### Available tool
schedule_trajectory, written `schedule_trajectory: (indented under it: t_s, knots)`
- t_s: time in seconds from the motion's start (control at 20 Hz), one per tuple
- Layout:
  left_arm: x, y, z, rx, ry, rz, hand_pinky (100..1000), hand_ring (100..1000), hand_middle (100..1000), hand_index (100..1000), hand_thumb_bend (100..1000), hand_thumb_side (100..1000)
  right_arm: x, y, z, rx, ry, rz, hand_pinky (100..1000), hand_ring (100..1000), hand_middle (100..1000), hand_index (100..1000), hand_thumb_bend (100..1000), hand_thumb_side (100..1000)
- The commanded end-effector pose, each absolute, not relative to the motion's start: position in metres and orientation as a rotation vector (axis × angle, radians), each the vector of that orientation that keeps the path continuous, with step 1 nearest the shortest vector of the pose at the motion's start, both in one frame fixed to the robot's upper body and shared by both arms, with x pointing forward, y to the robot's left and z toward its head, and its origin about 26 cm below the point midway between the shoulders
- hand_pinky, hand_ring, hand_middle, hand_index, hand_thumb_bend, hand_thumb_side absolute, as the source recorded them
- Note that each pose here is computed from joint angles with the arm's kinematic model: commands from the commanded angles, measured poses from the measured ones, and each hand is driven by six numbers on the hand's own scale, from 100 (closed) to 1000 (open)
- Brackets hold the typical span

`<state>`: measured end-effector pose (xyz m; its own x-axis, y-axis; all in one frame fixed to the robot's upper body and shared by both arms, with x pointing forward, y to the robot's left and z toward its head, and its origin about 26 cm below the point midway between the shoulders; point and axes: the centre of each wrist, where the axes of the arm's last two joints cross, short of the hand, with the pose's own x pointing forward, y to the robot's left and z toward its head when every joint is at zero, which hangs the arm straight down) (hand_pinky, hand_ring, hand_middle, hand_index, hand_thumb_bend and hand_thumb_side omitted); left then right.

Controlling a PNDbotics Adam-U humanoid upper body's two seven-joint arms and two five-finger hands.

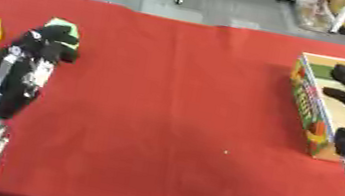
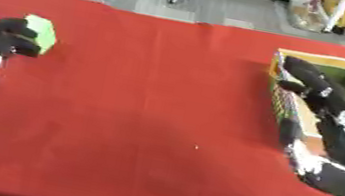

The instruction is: Pick up the objects with one hand, pass them to the other hand, and then place them into the box on the other side of the table.

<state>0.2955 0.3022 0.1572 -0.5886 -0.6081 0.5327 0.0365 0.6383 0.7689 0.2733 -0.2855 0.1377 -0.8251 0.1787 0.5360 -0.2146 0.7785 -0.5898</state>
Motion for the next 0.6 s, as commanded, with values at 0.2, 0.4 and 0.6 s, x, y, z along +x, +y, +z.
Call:
schedule_trajectory:
  t_s: [0.2,0.4,0.6]
  knots:
    - [0.284,0.359,0.235,1.048,-1.458,-1.544,817,759,770,901,246,228,0.27,-0.289,0.144,0.006,-2.379,0.916,888,994,962,932,100,463]
    - [0.294,0.375,0.252,1.143,-1.094,-1.71,829,771,769,899,424,305,0.27,-0.289,0.143,0.012,-2.37,0.928,888,994,962,933,100,460]
    - [0.31,0.394,0.244,1.107,-0.887,-1.728,824,769,760,891,434,379,0.27,-0.289,0.143,0.015,-2.369,0.928,888,994,962,933,100,461]
